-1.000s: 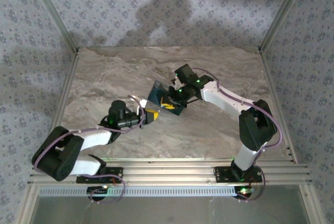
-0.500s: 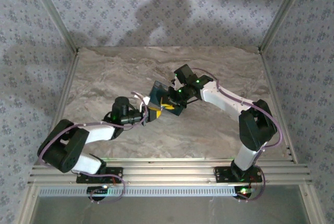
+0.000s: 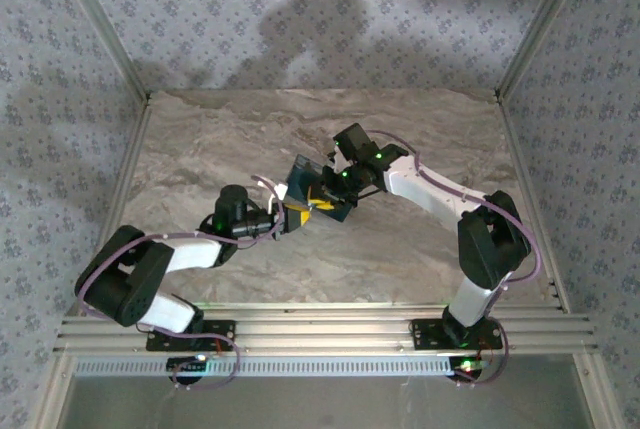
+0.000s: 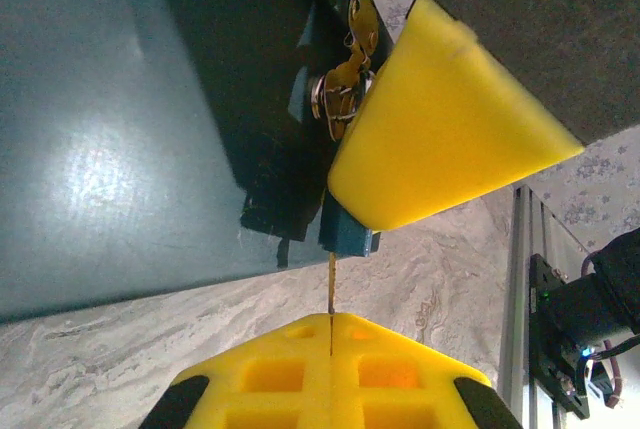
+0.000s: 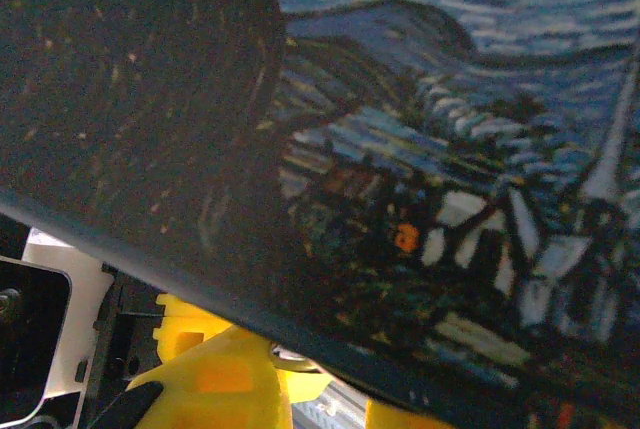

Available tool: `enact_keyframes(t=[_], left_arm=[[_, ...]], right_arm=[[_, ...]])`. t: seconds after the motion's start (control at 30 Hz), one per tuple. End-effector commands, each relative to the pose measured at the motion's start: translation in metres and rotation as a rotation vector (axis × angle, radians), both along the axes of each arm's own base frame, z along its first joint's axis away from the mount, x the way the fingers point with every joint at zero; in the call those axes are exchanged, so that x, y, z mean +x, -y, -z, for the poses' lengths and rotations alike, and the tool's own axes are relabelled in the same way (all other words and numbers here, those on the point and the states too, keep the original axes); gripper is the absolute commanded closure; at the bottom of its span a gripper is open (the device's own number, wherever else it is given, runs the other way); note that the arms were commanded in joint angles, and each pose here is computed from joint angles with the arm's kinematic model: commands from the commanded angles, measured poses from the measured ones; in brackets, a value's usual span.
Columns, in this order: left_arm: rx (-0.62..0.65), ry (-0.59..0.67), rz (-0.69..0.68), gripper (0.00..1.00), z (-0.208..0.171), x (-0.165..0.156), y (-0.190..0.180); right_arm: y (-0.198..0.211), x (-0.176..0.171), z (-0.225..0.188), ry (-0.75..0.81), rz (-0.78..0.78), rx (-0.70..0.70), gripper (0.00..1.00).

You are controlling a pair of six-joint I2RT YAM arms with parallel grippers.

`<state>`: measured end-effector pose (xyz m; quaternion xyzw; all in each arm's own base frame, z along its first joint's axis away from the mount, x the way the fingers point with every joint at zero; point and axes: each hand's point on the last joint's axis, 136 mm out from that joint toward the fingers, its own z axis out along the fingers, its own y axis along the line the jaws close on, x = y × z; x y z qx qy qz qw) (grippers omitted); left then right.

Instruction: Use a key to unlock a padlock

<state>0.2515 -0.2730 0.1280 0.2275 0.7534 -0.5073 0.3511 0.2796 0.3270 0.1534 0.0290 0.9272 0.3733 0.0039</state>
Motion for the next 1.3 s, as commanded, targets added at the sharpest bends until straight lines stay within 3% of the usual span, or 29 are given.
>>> enact_keyframes(t=[0.0,1.27], left_arm=[[-0.040,0.052,0.022,1.00,-0.017,0.000,0.005],[-0.113,0.018,-0.011,1.00,-0.028,0.015,-0.001]], right_arm=[[-0.005,0.002,-0.015,0.041,-0.024,0.022,1.00],[-0.009,-0.004,-0.003,0.040,-0.064,-0.004,1.00]])
